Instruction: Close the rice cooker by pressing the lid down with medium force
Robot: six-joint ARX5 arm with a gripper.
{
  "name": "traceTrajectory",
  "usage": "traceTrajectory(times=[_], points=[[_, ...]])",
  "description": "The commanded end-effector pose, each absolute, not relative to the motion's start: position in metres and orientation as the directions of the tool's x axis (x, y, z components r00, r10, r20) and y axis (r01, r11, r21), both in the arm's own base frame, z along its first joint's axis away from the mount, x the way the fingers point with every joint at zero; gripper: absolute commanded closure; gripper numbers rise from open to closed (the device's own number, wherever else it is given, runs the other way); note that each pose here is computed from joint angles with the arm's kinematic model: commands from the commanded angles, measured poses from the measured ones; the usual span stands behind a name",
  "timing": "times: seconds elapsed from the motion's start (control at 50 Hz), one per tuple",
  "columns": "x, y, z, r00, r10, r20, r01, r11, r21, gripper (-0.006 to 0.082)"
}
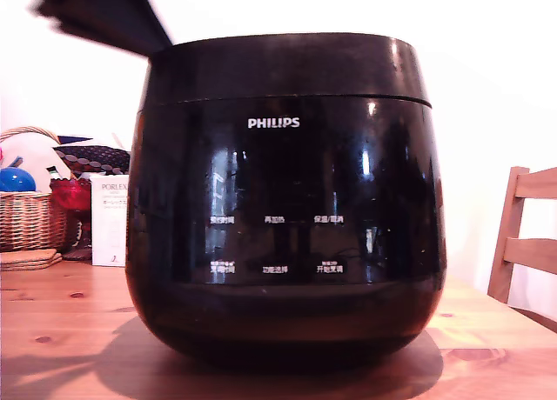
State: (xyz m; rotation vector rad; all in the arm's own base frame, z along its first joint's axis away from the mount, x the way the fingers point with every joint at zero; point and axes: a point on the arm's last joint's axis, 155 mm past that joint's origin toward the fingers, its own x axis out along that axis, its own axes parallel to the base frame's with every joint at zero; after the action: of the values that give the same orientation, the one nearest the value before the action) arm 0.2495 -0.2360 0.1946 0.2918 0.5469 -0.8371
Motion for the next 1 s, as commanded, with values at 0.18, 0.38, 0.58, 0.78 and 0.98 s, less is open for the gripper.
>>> traceTrajectory(times=[0.18, 0.38, 0.58, 0.78, 0.98], points=[[0.216, -0.241, 0.118, 0.367, -0.596, -0.715, 0.810, 0.582, -0.069, 0.0788], [0.236, -0.261, 0.178, 0.484, -0.710, -0.511, 0.803, 0.593, -0.064, 0.0788], [0.247, -0.260, 0.232, 0.587, -0.738, -0.331, 0.777, 0.629, -0.023, 0.0788], [0.246, -0.252, 0.270, 0.633, -0.746, -0.209, 0.763, 0.646, 0.004, 0.0788], [0.241, -0.250, 0.258, 0.618, -0.743, -0.257, 0.768, 0.640, -0.005, 0.0788]])
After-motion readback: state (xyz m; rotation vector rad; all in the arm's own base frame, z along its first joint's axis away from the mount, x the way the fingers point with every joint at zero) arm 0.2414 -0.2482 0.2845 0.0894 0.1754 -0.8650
